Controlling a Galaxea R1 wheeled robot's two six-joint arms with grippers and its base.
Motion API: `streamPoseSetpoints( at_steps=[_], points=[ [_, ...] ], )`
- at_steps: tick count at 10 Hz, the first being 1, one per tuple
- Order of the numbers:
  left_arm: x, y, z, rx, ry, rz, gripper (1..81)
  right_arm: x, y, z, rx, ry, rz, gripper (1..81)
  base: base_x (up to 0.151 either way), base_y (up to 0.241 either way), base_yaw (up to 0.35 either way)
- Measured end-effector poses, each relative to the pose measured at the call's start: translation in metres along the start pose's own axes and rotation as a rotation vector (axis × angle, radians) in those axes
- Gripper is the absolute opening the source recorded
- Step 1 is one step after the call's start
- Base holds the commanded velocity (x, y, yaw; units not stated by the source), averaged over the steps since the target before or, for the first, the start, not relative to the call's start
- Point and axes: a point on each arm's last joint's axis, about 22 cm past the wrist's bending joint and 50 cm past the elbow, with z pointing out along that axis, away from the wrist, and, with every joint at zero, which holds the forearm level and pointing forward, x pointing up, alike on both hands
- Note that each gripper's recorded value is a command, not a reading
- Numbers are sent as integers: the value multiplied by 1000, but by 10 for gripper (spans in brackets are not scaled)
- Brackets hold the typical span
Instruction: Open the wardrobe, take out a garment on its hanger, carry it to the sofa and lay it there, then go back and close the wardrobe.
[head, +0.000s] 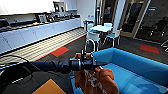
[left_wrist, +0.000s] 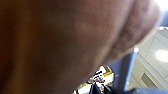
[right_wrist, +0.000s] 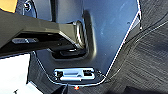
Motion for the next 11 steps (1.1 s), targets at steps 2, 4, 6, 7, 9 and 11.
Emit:
streamPoseSetpoints(
  at_steps=[2, 4, 6, 7, 9, 11],
  points=[
    [1, -1, -2, 3, 4, -1, 10, 0, 0, 0, 0, 1, -1, 811, 0, 0, -243],
    [0, -4, -3, 9, 4, -6, 10, 0, -2, 1, 3, 0, -1, 811, 0, 0, -243],
    [1, -4, -3, 9, 5, -5, 10, 2, -2, 1, 3, 3, -2, 811, 0, 0, -243],
    [0, -4, -3, 9, 5, -5, 10, 2, -2, 1, 3, 2, -2, 811, 0, 0, -244],
    [0, -4, -3, 10, 4, -6, 10, 2, -4, 2, 6, 3, -3, 811, 0, 0, -243],
    [0, -4, -3, 11, 4, -6, 10, 2, -4, 2, 6, 2, -3, 811, 0, 0, -243]
  ],
)
